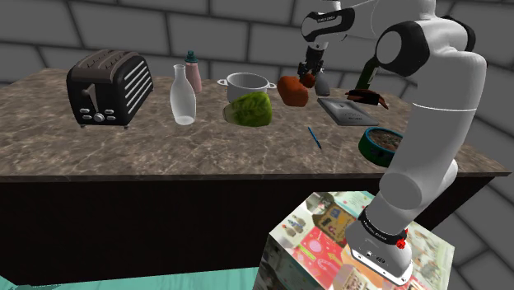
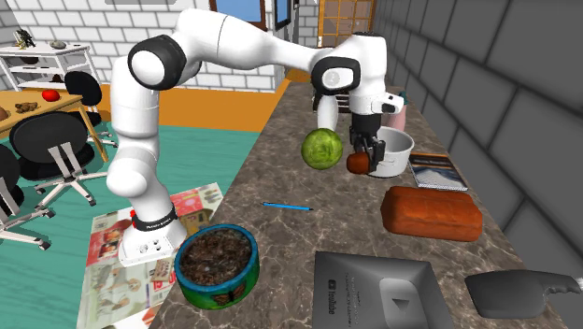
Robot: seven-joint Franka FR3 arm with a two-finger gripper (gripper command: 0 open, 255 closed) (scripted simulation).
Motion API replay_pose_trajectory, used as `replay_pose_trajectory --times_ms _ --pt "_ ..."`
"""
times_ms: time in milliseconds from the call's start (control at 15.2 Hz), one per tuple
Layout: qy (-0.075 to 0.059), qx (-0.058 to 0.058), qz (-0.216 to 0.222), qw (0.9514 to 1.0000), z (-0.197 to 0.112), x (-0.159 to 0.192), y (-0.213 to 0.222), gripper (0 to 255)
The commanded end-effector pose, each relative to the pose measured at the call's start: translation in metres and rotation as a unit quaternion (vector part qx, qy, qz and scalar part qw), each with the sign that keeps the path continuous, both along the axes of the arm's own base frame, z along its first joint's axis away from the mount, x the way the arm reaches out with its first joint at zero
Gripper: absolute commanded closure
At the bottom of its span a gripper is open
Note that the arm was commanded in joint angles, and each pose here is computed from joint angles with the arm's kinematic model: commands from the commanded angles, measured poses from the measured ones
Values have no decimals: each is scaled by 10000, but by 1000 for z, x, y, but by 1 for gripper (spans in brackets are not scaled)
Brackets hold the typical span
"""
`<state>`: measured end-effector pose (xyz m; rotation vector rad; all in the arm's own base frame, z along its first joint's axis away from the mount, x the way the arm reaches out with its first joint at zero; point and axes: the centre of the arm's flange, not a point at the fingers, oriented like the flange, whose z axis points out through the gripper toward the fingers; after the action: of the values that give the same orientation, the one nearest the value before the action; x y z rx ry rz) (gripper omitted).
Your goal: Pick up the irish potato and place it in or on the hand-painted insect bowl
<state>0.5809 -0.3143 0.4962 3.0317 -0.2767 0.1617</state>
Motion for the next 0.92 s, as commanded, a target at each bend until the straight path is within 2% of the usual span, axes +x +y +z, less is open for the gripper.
replay_pose_trajectory --times_ms 0,858 --pt "2 1 0 10000 5 -13 0 255" --pt "2 1 0 10000 7 -185 -4 255"
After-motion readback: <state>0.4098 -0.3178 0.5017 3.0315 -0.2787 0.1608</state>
